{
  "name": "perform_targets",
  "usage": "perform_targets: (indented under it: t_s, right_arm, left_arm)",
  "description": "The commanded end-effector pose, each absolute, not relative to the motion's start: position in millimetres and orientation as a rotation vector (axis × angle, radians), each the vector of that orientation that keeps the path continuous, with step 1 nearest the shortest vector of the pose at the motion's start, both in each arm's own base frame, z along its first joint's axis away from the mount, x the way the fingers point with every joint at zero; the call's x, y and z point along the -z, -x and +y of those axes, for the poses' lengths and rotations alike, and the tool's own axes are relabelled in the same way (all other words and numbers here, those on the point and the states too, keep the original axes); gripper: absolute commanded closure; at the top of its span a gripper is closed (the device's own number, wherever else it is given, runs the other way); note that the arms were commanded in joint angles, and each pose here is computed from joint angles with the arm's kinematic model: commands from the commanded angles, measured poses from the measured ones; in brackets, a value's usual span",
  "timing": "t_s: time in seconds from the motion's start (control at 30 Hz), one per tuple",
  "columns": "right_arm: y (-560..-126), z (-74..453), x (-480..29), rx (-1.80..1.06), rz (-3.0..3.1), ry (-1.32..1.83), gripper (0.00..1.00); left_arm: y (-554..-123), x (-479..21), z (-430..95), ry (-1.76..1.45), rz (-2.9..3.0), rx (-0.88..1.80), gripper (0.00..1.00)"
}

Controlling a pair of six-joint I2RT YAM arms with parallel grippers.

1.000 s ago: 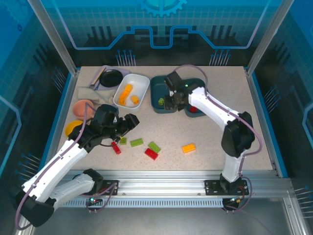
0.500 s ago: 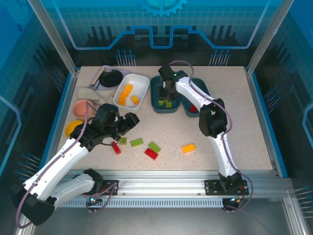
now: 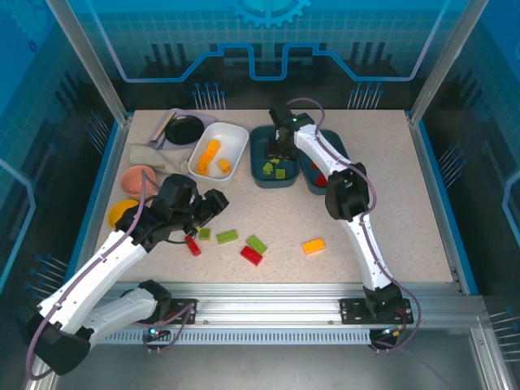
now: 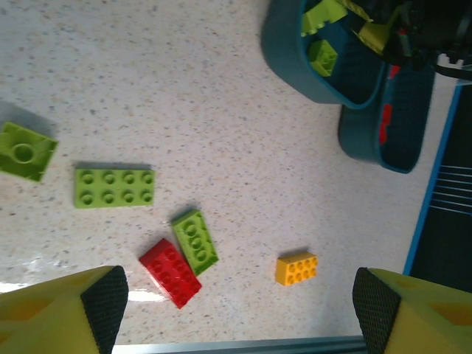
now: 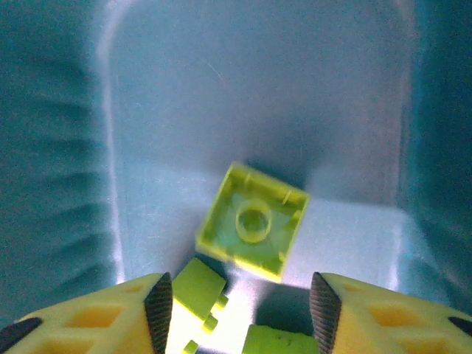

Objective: Sort the legos into containers by color

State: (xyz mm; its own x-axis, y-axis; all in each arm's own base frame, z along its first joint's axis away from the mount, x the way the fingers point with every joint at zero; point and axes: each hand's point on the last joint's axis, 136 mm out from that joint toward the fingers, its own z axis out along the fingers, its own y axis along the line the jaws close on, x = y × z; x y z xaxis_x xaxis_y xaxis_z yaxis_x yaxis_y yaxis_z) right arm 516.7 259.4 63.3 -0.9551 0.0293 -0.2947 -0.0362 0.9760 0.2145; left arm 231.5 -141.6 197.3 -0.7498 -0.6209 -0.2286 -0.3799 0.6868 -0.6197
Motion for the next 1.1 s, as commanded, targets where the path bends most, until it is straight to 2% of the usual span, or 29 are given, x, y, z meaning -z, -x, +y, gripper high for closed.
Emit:
perform_targets:
  t_s: [0.0,0.23,0.4,0.7,0.87,1.07]
  right_arm:
    - [-516.2,269.9,-107.6,-0.39,2.759,0.046,0.38]
    - [-477.8,287.5,-187.0,-0.39,2.612,0.23,0.37]
    - [-407.8,318.7,-200.1,-0.416,2.526,0.491,0.38]
    - [-234.1,435.9,-147.5,-0.638,2.509,1.032,0.38]
    - [-199.6,474.2,-112.9,-0.626,2.594,1.096,0.38]
    - [-188.6,504.7,-74.4,-0.635,2.697,1.07,0.34]
  left_arm:
    - [-216.5,-198.7,-119.1,0.853,2.484,0.647,0.16]
    - [-192.7,-186.0,-97.8,0.92,2.53,0.531,0.17]
    - [-169.3,-178.4,-74.4,1.022,2.547,0.421,0.17]
    - [-111.5,-180.8,-12.9,1.225,2.422,0.229,0.23]
    - [-93.2,-188.5,4.3,1.239,2.355,0.241,0.24]
    - [-81.1,-192.3,8.2,1.229,2.348,0.283,0.25]
